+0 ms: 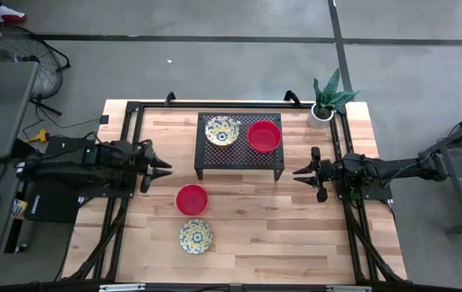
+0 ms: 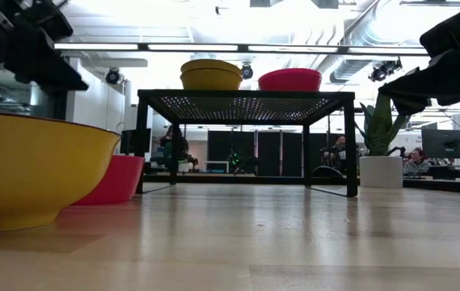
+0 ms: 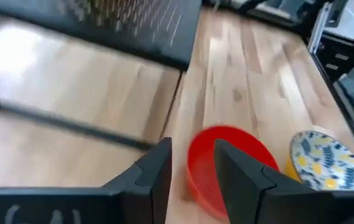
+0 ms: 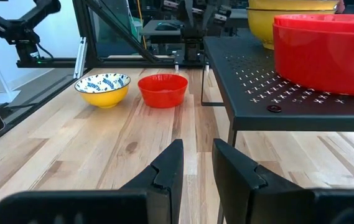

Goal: Pick & Place Mini bowls
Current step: Stack the red bowl on the red bowl on the shelf

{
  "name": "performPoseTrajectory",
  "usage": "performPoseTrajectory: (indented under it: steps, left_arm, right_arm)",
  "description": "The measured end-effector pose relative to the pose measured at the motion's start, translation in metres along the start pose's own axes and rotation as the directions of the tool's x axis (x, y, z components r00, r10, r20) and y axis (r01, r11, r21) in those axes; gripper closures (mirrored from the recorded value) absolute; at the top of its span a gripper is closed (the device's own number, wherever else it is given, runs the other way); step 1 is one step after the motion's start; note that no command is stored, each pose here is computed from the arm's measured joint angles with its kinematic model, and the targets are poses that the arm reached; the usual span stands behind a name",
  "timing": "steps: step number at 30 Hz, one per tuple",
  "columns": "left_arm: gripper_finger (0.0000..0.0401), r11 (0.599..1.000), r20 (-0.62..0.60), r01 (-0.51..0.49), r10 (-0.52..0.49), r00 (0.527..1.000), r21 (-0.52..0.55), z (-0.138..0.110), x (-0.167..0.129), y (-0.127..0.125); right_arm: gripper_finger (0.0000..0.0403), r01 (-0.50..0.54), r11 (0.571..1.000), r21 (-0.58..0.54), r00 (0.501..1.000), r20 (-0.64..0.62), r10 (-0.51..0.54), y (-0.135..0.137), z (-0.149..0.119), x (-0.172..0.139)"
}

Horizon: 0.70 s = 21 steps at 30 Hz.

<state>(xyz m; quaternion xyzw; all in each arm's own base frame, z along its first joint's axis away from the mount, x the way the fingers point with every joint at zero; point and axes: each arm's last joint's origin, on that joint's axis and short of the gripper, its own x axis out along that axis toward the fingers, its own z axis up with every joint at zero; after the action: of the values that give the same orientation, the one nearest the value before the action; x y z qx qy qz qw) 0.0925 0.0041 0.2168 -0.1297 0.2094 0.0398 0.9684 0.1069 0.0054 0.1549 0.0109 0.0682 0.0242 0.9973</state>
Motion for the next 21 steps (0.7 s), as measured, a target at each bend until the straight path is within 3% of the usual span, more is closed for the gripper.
performPoseTrajectory:
  steps: [9, 21]
  left_arm:
    - [0.0284, 0.986, -0.246, -0.010, -0.031, 0.969, -0.166, 0.010, 0.019, -0.007]
    - [0.0284, 0.951, -0.436, -0.177, 0.051, 0.899, -0.253, 0.014, 0.056, -0.045]
  right_arm:
    - [0.0329, 0.000, 1.000, 0.000, 1.000, 0.000, 0.000, 0.000, 0.000, 0.000]
    - [0.0329, 0.000, 1.000, 0.000, 1.000, 0.000, 0.000, 0.000, 0.000, 0.000]
